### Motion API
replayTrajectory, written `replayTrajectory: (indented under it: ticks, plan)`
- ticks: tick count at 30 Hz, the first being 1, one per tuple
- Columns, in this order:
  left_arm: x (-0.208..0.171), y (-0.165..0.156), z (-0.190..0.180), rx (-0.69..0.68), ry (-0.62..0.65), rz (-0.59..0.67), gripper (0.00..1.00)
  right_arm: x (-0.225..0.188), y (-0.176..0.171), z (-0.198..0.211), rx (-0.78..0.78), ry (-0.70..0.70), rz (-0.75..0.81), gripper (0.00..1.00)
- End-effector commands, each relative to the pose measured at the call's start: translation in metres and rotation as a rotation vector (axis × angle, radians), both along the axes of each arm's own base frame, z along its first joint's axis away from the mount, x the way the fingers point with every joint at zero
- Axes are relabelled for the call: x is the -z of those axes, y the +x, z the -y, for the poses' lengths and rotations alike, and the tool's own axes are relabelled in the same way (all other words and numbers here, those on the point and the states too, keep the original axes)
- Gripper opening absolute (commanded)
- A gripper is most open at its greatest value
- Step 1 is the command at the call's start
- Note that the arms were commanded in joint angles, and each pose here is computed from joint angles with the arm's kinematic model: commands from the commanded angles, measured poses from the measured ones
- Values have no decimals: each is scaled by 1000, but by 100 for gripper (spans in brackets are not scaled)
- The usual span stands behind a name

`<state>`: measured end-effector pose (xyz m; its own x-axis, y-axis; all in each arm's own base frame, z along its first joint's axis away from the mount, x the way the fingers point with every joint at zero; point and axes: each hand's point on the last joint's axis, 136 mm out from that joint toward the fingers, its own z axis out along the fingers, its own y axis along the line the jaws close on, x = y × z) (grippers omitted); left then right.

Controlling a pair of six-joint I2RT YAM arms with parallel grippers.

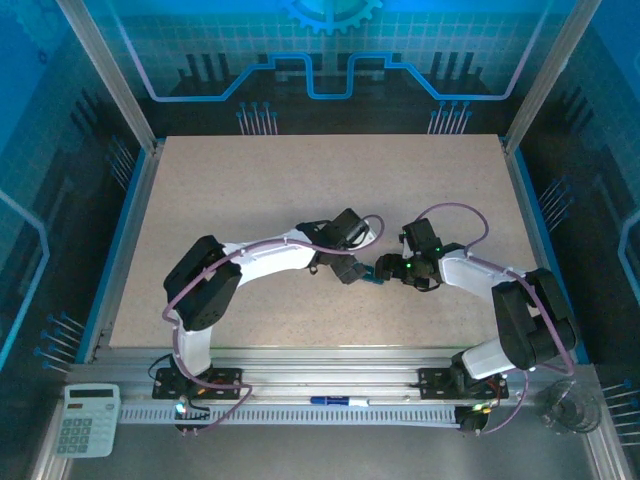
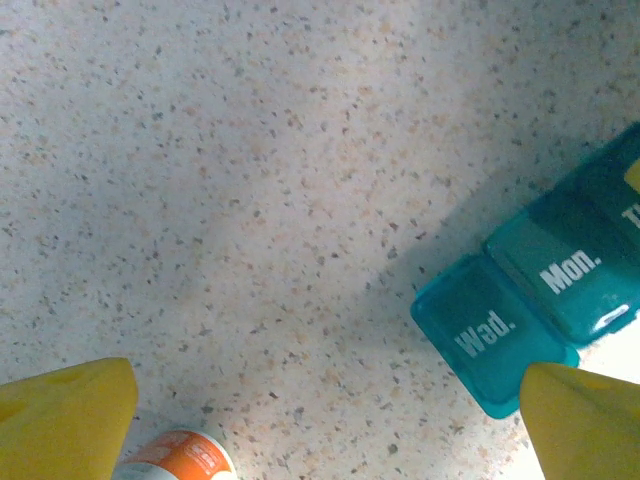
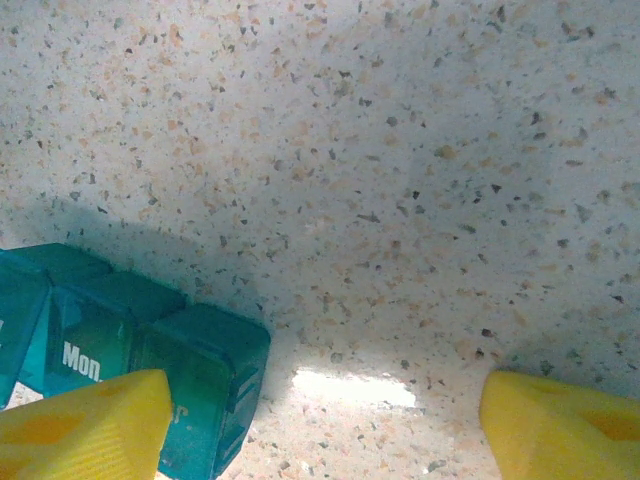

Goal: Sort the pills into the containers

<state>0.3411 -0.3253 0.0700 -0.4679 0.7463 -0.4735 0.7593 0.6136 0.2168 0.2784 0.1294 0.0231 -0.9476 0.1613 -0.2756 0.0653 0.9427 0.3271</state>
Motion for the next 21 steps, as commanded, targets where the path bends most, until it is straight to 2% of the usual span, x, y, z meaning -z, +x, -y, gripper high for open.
replayTrajectory:
  ticks: [1,9,15,21]
  plan:
    - [-2,8,7,-10,-34,-12,99,17,-13,-1,1,20,-57,82]
    - [-5,9,8,-15,-44,-15,99,19,-13,-2,0,20,-61,82]
    - [-12,-14,3,44,-72,-65,99,22,-13,-2,-1,20,-67,82]
    - [0,-28,1,78,-54,-119,99,23,-14,-3,-5,23,-69,82]
